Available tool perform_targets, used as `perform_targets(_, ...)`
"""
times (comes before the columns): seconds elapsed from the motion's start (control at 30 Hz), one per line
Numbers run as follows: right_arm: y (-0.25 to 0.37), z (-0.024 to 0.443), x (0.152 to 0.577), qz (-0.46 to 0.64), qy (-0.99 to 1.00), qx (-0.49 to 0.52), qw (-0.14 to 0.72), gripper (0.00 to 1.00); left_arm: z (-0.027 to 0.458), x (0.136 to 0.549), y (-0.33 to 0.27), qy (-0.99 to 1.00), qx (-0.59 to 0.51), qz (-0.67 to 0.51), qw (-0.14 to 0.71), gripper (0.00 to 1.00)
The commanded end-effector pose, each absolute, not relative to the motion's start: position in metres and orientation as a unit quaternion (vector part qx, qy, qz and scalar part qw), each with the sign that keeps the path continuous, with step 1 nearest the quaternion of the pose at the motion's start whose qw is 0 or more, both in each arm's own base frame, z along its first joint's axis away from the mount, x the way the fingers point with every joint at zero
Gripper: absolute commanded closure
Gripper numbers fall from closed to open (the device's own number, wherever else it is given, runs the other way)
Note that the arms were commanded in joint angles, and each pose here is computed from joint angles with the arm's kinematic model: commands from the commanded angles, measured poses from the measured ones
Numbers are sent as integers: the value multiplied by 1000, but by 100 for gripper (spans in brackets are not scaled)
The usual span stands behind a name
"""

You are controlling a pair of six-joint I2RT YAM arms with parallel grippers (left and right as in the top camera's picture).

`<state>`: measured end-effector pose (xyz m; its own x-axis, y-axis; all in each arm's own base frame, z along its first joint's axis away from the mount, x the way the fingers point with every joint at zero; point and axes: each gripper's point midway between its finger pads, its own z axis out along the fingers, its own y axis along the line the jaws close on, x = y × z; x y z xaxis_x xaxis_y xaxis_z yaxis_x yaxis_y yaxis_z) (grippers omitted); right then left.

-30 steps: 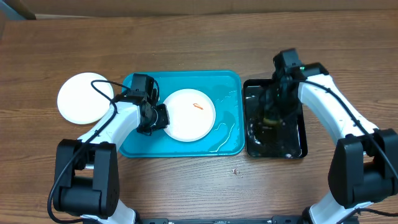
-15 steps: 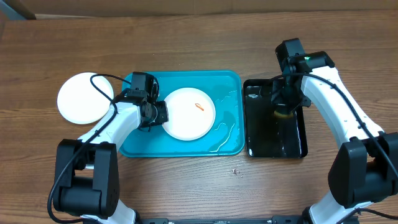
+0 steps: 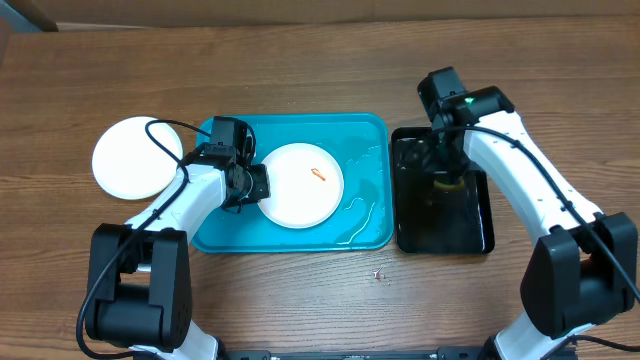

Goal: Clean dirty plates on tray and stack at the side
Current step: 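Grasp the sponge in the black tray water with the right gripper, then scrub the white plate with the sponge in the right gripper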

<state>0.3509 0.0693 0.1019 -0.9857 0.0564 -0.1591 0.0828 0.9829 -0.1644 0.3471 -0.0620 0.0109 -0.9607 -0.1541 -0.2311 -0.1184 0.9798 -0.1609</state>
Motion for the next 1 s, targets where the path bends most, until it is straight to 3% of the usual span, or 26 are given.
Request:
perform_targets(0.0,101,109,362,0,995,32,93,96,6,342,-62,990,-57,-63,114,96)
perform_targets(0.13,158,116,368,115,988,-6,106,96,6,342,-62,990,-57,-63,113,96)
perform_targets(0.23,188,121,371,127,982,-41,132,96,6,342,-62,990,-57,-63,113,96)
perform_targets(0.63,256,113,382,-30,943,-191,272,96,6,342,-62,990,-57,-63,113,96)
perform_targets(0.97,290,43,386,-53,928,-273,249,96,6,341,-62,990,-57,-63,113,95)
